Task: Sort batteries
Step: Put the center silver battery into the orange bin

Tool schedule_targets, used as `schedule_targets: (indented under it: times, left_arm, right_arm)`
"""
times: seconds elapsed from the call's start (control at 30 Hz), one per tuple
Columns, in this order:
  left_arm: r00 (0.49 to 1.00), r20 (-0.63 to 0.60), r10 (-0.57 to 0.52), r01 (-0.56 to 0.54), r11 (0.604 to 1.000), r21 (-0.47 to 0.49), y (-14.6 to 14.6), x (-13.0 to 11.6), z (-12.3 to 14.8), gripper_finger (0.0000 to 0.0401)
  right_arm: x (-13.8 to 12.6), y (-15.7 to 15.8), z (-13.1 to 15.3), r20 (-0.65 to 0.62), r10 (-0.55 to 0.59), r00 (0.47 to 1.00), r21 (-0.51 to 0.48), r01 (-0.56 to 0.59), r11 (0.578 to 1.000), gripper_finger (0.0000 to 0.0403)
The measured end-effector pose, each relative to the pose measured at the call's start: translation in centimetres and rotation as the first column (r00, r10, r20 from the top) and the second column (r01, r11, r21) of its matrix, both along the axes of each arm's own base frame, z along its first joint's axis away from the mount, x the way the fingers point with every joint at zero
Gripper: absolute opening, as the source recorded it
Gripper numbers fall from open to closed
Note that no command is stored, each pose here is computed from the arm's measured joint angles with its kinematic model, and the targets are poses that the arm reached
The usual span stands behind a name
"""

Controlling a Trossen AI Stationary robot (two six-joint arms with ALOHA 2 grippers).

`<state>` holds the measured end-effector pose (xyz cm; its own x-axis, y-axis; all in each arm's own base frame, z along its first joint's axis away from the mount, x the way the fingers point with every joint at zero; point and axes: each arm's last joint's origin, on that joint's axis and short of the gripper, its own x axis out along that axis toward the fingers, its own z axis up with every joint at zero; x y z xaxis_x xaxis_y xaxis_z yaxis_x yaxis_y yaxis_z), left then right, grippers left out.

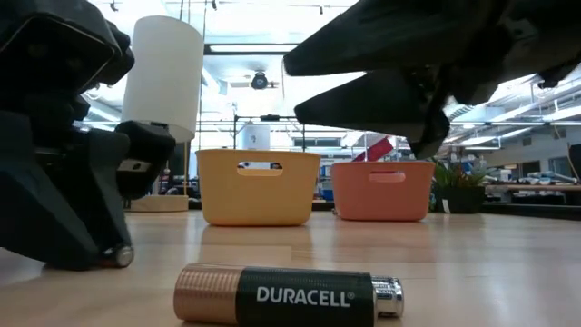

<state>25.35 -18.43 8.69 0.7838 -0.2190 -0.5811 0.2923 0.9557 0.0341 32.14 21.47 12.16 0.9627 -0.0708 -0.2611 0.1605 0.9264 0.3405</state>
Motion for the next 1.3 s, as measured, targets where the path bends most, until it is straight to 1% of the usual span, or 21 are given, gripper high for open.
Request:
schedule_targets:
  times: [0.07, 0.1, 0.23, 0.3, 0.4, 0.47, 0.53, 0.6, 0.7, 0.77, 0.8, 0.9, 0.97, 1.1, 1.17, 1.2, 1.3]
  left_arm:
    - [1.0, 0.009, -0.003, 0.003, 1.0, 0.002, 0.0, 0.0, 0.0, 0.0055]
    - [1.0, 0.02, 0.001, -0.001, 1.0, 0.011, 0.0, 0.1, 0.1, 0.0043]
    - [0.995, 0.084, 0.054, -0.055, 0.998, 0.014, 0.2, 0.4, 0.3, 0.0042]
    - [0.988, 0.124, 0.088, -0.089, 0.996, -0.001, 0.4, 0.7, 0.9, 0.0042]
    - [0.974, 0.164, 0.157, -0.145, 0.986, -0.085, 1.2, 1.4, 2.6, 0.0044]
    - [0.964, 0.185, 0.19, -0.169, 0.978, -0.123, 1.9, 1.7, 3.7, 0.0044]
    - [0.956, 0.22, 0.194, -0.165, 0.976, -0.146, 2.7, 2.0, 5.2, 0.0044]
    - [0.942, 0.267, 0.202, -0.171, 0.976, -0.135, 3.9, 2.2, 7.3, 0.0044]
    - [0.91, 0.326, 0.257, -0.237, 0.966, -0.101, 7.0, 2.5, 10.2, 0.0044]
    - [0.872, 0.373, 0.317, -0.297, 0.948, -0.11, 9.7, 2.8, 11.9, 0.0044]
    - [0.862, 0.389, 0.326, -0.3, 0.945, -0.129, 11.2, 3.0, 12.6, 0.0044]
    - [0.866, 0.4, 0.302, -0.241, 0.951, -0.195, 15.8, 4.3, 13.9, 0.0044]
    - [0.865, 0.391, 0.315, -0.247, 0.945, -0.214, 18.5, 5.1, 14.1, 0.0044]
    - [0.851, 0.387, 0.354, -0.294, 0.933, -0.206, 22.9, 7.2, 14.3, 0.0044]
    - [0.855, 0.377, 0.357, -0.295, 0.932, -0.212, 24.5, 8.3, 14.1, 0.0044]
    - [0.864, 0.359, 0.352, -0.291, 0.932, -0.216, 25.1, 8.7, 13.7, 0.0045]
    - [0.879, 0.338, 0.336, -0.27, 0.936, -0.227, 26.5, 10.5, 12.7, 0.0047]
  right_arm:
    - [-0.3, 0.4, 0.0, 0.0, 0.011, 1.0, 0.003, -0.011, 1.0, 0.0181]
    - [-0.4, 0.5, 0.0, 0.003, 0.008, 1.0, 0.001, -0.008, 1.0, 0.018]
    - [-0.6, 0.5, 0.1, 0.026, -0.094, 0.995, -0.024, 0.094, 0.995, 0.0178]
    - [-0.6, 0.3, 0.1, 0.032, -0.129, 0.991, -0.036, 0.13, 0.991, 0.0178]
    - [-0.5, 0.1, 0.2, 0.04, -0.163, 0.986, -0.056, 0.165, 0.985, 0.0177]
    - [-0.4, -0.1, 0.3, 0.05, -0.195, 0.979, -0.049, 0.198, 0.979, 0.0176]
    - [-0.6, -0.4, 0.9, 0.063, -0.242, 0.968, -0.044, 0.245, 0.969, 0.0175]
    - [-0.9, -0.8, 2.0, 0.07, -0.285, 0.956, -0.056, 0.289, 0.956, 0.0172]
    - [-2.0, -1.6, 3.7, 0.065, -0.352, 0.934, -0.121, 0.357, 0.926, 0.0168]
    - [-2.8, -2.2, 4.8, 0.049, -0.383, 0.923, -0.181, 0.385, 0.905, 0.0166]
    - [-3.3, -2.6, 5.2, 0.036, -0.396, 0.918, -0.209, 0.394, 0.895, 0.0166]
    - [-4.1, -4.2, 6.2, -0.012, -0.441, 0.897, -0.234, 0.427, 0.874, 0.0165]
    - [-4.5, -5.2, 6.7, -0.043, -0.467, 0.883, -0.243, 0.444, 0.862, 0.0165]
    - [-5.9, -6.8, 6.7, -0.121, -0.519, 0.846, -0.263, 0.477, 0.839, 0.0165]
    - [-6.9, -7.6, 6.5, -0.171, -0.559, 0.811, -0.264, 0.509, 0.819, 0.0165]
    - [-7.4, -8.1, 6.3, -0.197, -0.58, 0.791, -0.258, 0.529, 0.808, 0.0165]
    - [-8.9, -9.0, 5.8, -0.268, -0.635, 0.725, -0.269, 0.576, 0.772, 0.0165]
